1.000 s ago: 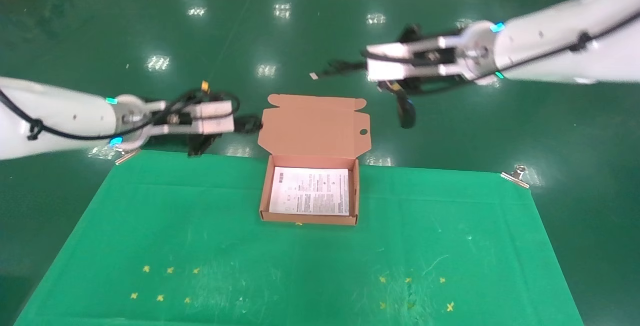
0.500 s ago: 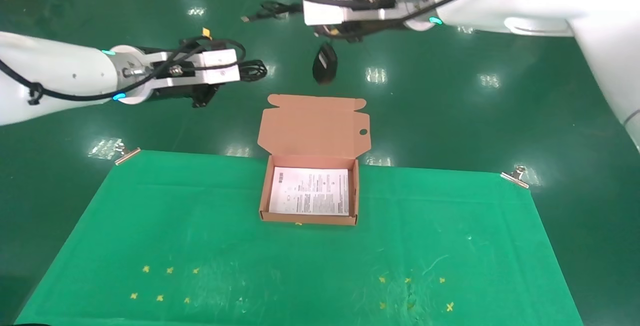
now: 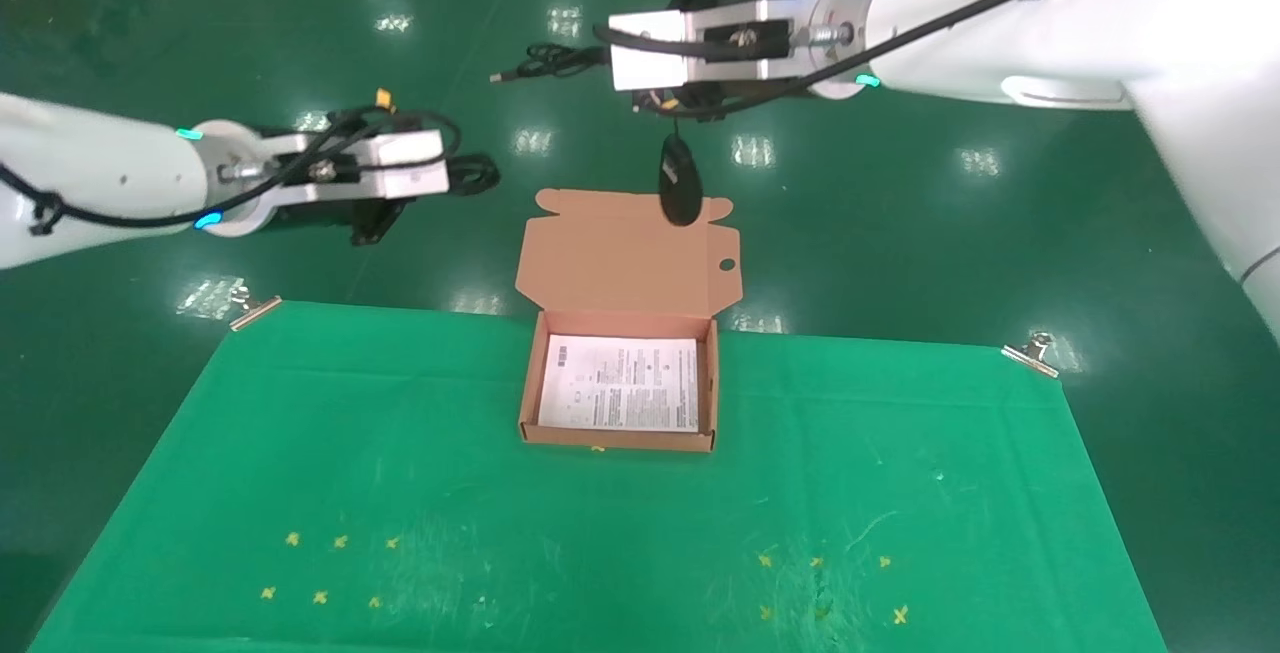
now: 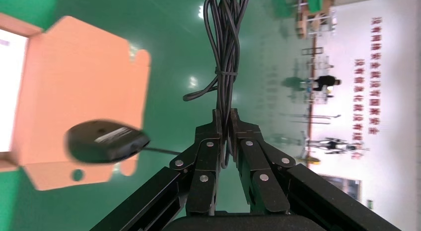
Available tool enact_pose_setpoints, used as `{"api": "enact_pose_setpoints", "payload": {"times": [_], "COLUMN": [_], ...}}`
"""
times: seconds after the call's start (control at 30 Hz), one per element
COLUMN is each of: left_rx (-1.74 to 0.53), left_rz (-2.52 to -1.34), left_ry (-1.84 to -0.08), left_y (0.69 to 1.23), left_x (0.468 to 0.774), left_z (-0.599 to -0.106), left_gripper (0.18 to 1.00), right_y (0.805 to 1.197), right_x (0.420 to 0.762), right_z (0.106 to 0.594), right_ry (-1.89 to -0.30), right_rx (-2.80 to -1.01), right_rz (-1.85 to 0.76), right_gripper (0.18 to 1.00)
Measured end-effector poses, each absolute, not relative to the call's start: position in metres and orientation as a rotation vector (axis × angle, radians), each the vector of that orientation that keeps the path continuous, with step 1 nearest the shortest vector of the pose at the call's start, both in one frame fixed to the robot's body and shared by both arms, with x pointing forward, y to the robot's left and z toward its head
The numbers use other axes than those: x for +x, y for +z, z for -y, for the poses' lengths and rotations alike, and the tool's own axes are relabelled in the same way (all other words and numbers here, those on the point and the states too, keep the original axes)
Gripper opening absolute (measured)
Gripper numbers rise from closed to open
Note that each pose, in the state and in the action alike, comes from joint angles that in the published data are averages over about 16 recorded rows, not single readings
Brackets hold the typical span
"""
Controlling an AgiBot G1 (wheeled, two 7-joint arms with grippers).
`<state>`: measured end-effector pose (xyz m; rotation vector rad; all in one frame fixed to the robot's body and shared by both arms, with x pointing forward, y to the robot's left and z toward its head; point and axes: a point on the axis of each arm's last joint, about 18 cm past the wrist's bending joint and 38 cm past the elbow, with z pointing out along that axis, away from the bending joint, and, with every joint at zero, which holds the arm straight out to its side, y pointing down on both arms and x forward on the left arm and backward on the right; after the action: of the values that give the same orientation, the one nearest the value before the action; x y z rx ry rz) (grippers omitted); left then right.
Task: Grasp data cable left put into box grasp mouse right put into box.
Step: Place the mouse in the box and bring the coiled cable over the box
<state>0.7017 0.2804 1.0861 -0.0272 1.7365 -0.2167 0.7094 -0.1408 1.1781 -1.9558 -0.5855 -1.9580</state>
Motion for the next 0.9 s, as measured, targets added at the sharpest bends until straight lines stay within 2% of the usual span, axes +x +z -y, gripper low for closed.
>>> {"api": "enact_pose_setpoints", "payload": {"times": [0.43, 0.9], "left_rx": [-0.129, -0.158], "left_rz": [-1.796, -1.804], "left_ry": [-0.149, -0.123], "left_y": [1.065, 1.060], "left_x": [0.697, 0.692], "left_z": [-0.310, -0.316], "left_gripper": [0.262, 0.262], "right_y": [1.126, 1.069], "right_x": [0.724, 0.730], "right_z": [0.125, 0.103], "right_ry": [-1.847, -1.709], "right_rx": [-2.030, -2.101], "right_rz": [0.603, 0.647], "right_gripper": [0.206, 0.206]}}
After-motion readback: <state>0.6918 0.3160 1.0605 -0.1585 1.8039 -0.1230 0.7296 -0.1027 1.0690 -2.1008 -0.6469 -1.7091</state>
